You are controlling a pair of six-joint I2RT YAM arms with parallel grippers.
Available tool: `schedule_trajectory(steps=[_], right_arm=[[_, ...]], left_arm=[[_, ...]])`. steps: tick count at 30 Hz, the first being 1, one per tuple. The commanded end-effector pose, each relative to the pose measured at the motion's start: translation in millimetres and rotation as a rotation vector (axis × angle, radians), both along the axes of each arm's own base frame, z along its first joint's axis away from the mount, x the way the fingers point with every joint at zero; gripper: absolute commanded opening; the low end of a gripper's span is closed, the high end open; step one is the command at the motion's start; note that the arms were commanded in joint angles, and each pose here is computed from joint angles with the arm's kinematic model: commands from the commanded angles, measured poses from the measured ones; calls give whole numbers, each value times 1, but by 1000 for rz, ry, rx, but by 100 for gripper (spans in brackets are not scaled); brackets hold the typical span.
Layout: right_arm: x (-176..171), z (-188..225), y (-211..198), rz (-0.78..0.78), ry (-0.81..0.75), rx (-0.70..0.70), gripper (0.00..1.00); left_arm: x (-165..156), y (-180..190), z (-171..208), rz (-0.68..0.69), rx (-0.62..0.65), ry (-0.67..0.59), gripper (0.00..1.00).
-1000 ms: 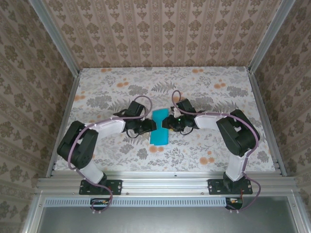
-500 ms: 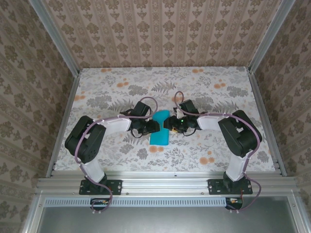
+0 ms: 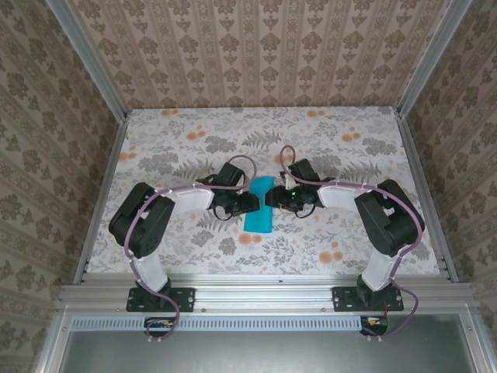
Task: Fold a paper plane with a square sheet of paper (pick it up from the middle)
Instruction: Fold the square sheet of paper in half at the center of the table.
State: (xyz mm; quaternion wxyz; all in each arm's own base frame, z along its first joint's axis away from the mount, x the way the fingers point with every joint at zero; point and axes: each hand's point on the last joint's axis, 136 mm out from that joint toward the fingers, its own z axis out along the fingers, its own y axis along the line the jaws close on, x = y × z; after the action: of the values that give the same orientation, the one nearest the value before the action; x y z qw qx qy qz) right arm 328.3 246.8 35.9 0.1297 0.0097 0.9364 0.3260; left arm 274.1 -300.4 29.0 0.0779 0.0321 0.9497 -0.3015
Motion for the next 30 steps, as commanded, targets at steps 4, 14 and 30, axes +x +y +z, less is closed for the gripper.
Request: schedule_trajectory(steps=[4,14,30], right_arm=[[3,-2,-4,16,-6,-55,53],[2,-8,-11,39,-8,-122,41],[0,-15,-21,83,-7,-204,35]], left_arm=[[1,-10,1,0,-31,19,41],[1,-9,14,-12,-38,-1,43],[9,9,48,-12,-23,-57,45]])
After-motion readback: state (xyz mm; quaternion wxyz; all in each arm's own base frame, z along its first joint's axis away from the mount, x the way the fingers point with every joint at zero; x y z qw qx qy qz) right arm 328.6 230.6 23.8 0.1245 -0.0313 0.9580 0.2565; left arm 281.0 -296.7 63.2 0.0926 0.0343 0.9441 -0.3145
